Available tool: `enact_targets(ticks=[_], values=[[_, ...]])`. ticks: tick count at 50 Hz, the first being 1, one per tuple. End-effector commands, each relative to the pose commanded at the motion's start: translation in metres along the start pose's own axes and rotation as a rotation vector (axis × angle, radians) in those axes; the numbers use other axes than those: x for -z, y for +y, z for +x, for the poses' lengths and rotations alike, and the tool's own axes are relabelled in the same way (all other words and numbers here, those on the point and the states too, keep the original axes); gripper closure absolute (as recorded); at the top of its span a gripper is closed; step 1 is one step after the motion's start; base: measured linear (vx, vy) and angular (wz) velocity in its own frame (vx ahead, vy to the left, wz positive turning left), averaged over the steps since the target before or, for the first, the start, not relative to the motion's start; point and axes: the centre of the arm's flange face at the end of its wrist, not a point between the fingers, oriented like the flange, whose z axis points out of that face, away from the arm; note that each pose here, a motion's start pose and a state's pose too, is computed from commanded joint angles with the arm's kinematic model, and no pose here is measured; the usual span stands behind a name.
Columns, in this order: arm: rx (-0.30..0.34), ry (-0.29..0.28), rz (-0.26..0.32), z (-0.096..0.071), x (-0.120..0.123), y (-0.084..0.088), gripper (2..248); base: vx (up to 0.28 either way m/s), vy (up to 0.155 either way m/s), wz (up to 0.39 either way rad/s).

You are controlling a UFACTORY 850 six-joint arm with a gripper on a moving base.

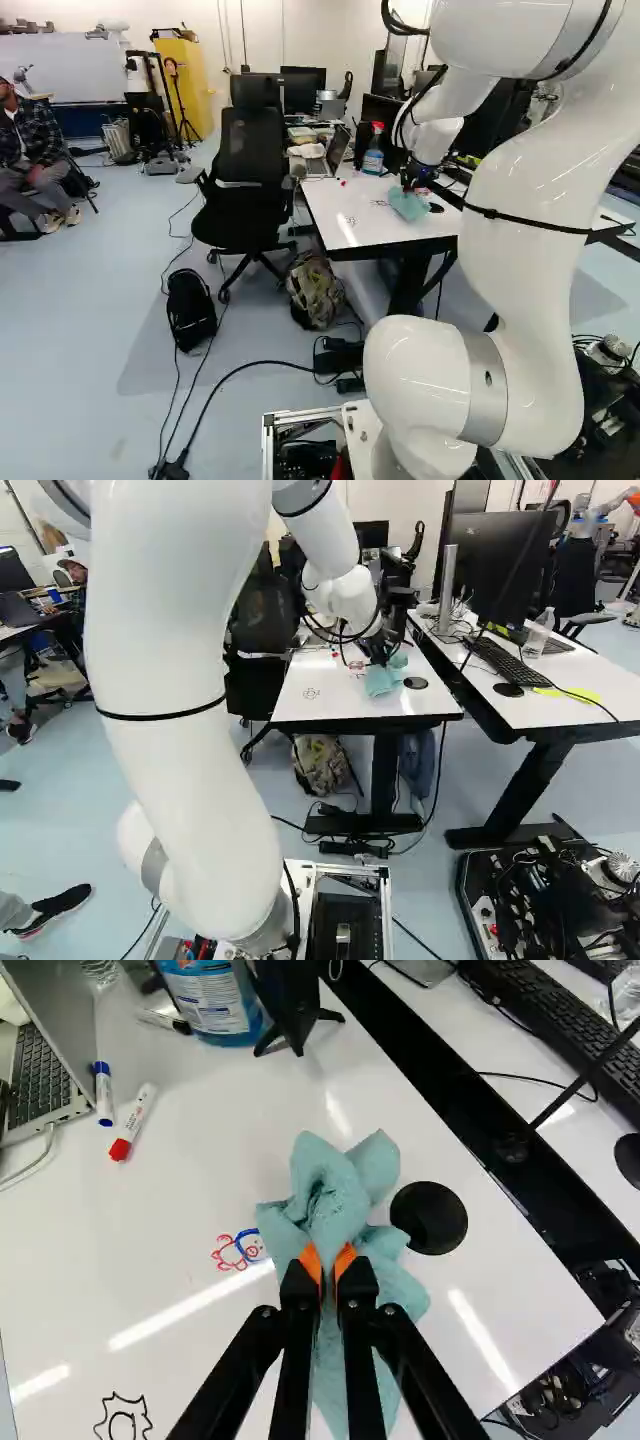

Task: Clean the table with the green towel

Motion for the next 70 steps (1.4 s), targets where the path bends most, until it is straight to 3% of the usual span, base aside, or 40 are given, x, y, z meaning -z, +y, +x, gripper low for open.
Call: enact_targets(ticks=[11,24,41,70], values=[[0.021,0.005,0.018,0.008,-0.008,-0.016,214,0.0,0.0,0.0],[0.03,0.014,0.025,0.022,-0.021,-0.024,214,0.0,0.0,0.0],[0.03,0.011,0.025,0.021,-0.023,-0.024,214,0.0,0.0,0.0],[0.03,-0.043,0.022,0.006,-0.057,-0.024,214,0.0,0.0,0.0]])
